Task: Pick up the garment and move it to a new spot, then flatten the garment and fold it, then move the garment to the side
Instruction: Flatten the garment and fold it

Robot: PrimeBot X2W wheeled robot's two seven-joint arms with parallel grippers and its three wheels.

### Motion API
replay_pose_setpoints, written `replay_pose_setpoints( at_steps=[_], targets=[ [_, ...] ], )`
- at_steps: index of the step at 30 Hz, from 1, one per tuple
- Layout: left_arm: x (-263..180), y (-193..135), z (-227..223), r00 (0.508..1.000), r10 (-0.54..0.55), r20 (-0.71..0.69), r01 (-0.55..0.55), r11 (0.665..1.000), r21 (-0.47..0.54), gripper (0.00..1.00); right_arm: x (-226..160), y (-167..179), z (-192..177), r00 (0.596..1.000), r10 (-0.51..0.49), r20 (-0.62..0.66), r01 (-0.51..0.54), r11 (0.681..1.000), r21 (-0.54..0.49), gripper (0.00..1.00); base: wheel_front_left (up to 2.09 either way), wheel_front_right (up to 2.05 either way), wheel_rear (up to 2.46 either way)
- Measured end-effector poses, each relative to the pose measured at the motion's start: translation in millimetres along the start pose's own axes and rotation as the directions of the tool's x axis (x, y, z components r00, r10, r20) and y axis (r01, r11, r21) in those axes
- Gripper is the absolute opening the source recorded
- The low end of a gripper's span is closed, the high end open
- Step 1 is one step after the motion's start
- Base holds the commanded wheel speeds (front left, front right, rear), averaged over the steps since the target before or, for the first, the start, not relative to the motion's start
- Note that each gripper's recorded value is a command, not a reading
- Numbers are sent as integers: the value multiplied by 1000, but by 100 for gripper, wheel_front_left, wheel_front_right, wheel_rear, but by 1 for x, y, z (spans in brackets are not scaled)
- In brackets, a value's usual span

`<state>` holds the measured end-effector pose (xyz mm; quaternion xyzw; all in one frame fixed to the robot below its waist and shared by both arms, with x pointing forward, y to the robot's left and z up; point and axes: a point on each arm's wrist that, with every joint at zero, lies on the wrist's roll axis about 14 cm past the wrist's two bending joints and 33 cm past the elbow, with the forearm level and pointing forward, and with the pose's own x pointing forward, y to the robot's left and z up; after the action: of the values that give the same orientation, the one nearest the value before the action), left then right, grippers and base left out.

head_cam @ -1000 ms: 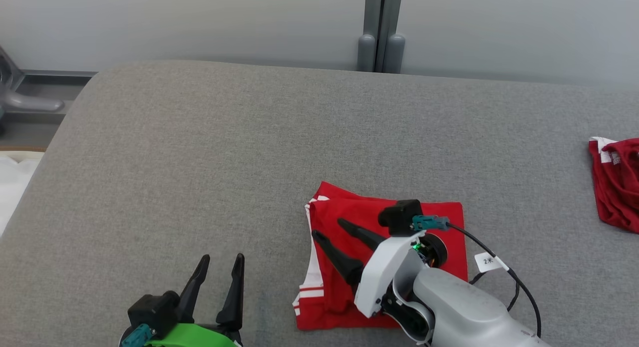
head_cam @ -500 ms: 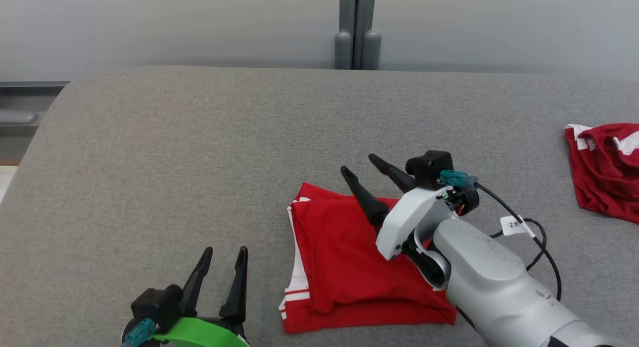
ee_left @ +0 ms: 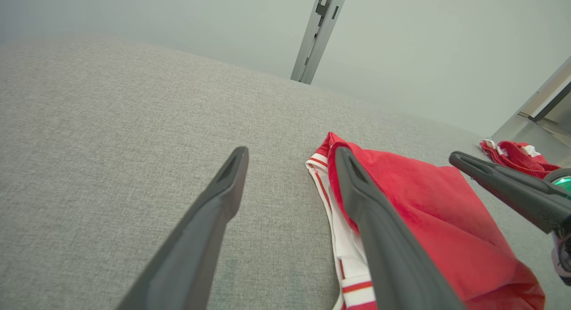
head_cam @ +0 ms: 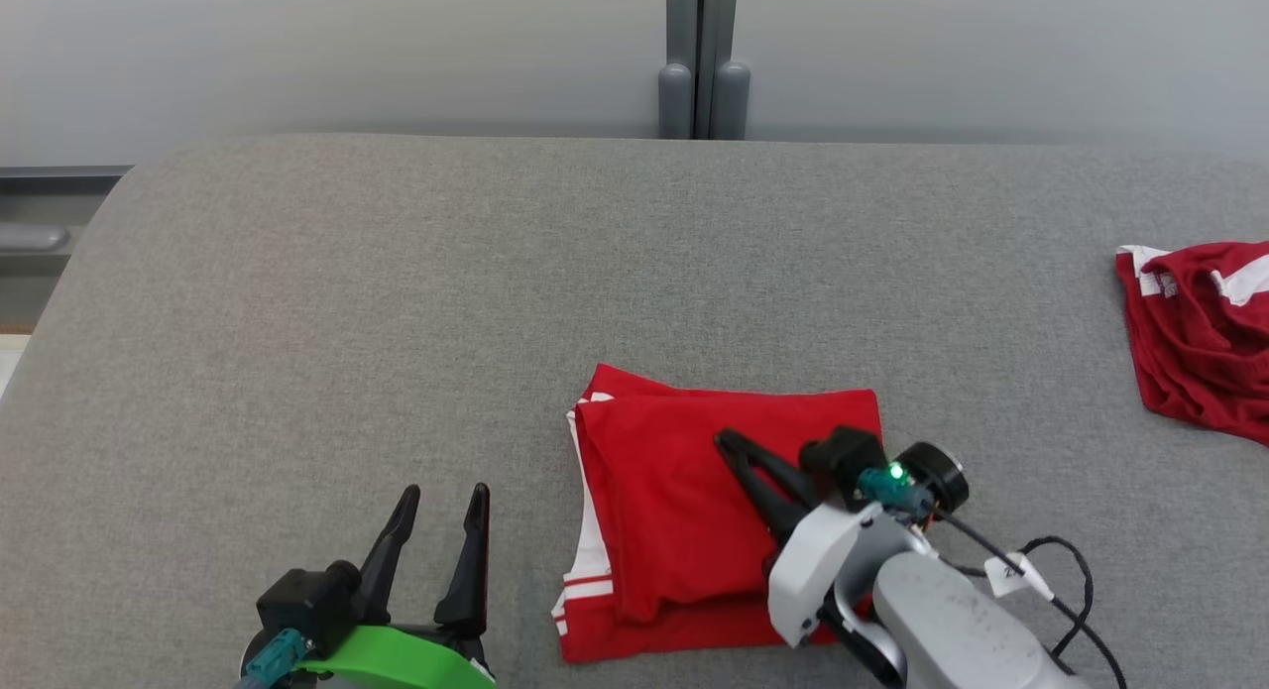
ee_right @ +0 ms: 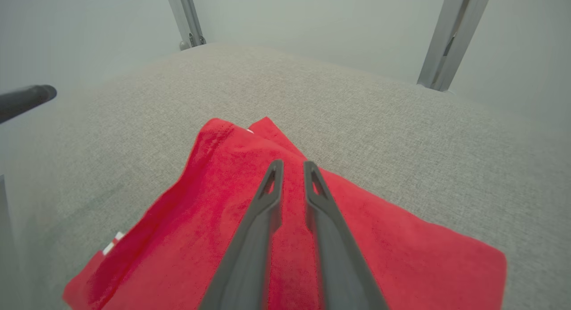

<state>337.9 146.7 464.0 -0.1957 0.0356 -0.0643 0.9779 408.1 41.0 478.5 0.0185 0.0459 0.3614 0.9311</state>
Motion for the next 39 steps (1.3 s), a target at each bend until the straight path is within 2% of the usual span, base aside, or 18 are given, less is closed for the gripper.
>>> replay_pose_setpoints(
  at_steps=[12,23,32,39],
  targets=[
    [-4,10,2,999,32,5,-32,999,2,100,-12,61,-47,976,177,-128,-178,984,6,0,0,0,0],
    [-8,18,4,998,62,14,-62,998,1,100,-18,105,-69,922,330,-204,-334,943,16,0,0,0,0],
    [-7,19,5,998,66,17,-66,998,2,100,-19,117,-67,905,372,-207,-378,926,13,0,0,0,0],
    [-5,13,8,999,40,23,-40,999,10,100,-5,102,-26,944,318,-86,-319,948,8,0,0,0,0]
  ],
)
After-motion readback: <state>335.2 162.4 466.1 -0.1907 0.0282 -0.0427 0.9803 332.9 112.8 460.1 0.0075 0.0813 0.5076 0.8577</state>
